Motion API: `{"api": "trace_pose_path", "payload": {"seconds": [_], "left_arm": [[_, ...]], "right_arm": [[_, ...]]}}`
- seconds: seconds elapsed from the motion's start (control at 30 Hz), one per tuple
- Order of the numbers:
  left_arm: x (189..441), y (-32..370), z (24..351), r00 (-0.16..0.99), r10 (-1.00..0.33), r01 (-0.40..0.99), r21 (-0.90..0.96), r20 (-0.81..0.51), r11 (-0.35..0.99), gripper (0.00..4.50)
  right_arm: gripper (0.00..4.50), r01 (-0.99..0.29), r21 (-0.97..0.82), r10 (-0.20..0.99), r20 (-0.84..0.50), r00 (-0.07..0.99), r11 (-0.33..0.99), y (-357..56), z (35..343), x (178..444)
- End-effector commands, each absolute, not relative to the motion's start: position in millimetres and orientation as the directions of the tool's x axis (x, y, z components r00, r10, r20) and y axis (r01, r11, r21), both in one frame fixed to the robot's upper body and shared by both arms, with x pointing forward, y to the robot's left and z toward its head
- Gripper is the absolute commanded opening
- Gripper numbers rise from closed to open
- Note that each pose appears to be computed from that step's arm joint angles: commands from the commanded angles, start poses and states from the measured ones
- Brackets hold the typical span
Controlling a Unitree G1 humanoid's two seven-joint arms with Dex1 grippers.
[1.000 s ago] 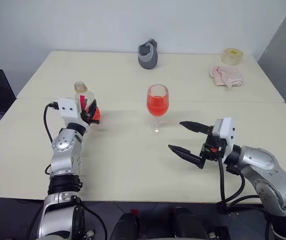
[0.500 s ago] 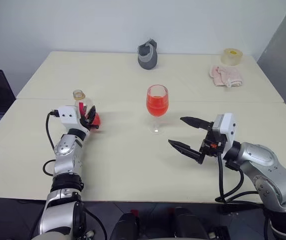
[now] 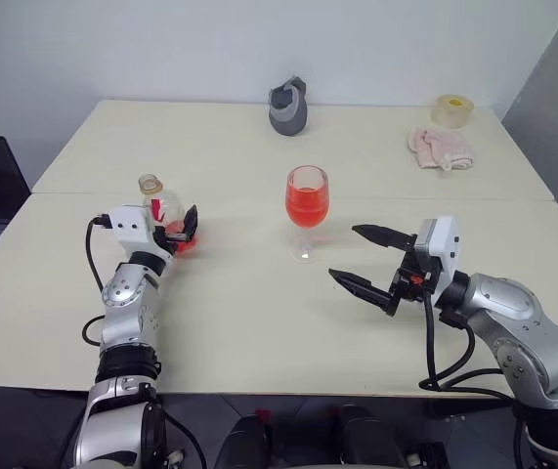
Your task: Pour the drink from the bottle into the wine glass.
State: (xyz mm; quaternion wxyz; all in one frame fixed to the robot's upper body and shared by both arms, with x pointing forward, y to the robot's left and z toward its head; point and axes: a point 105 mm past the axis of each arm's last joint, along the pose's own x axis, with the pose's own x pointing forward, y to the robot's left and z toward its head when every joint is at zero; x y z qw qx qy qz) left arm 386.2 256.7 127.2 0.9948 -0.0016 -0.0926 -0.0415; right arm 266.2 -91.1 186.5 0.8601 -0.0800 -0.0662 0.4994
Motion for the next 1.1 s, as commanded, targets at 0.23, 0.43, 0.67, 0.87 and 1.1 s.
{"api": "trace_pose_path", "payload": {"seconds": [0.23, 0.43, 0.67, 0.87, 1.1], "left_arm": [[365, 256, 143, 0.975, -0.048, 0.052, -0.013, 0.216, 0.999, 4.47], [350, 255, 139, 0.983, -0.023, 0.03, -0.033, 0.183, 0.999, 4.47], [323, 230, 132, 0.989, -0.09, 0.098, -0.064, 0.118, 0.993, 4.47], [295, 199, 124, 0.989, -0.138, 0.143, -0.134, 0.05, 0.981, 4.47], [288, 179, 122, 0.995, -0.095, 0.092, -0.125, -0.019, 0.988, 4.47]], "right_arm": [[4.5, -0.836, -0.236, 0.866, 0.066, 0.495, 0.496, -95, 197, 266], [4.5, -0.837, -0.229, 0.865, 0.058, 0.498, 0.497, -97, 194, 265], [4.5, -0.821, -0.218, 0.846, 0.049, 0.531, 0.528, -103, 189, 263], [4.5, -0.75, -0.207, 0.769, 0.022, 0.639, 0.629, -116, 175, 269], [4.5, -0.58, -0.142, 0.586, 0.008, 0.81, 0.802, -139, 154, 273]]}}
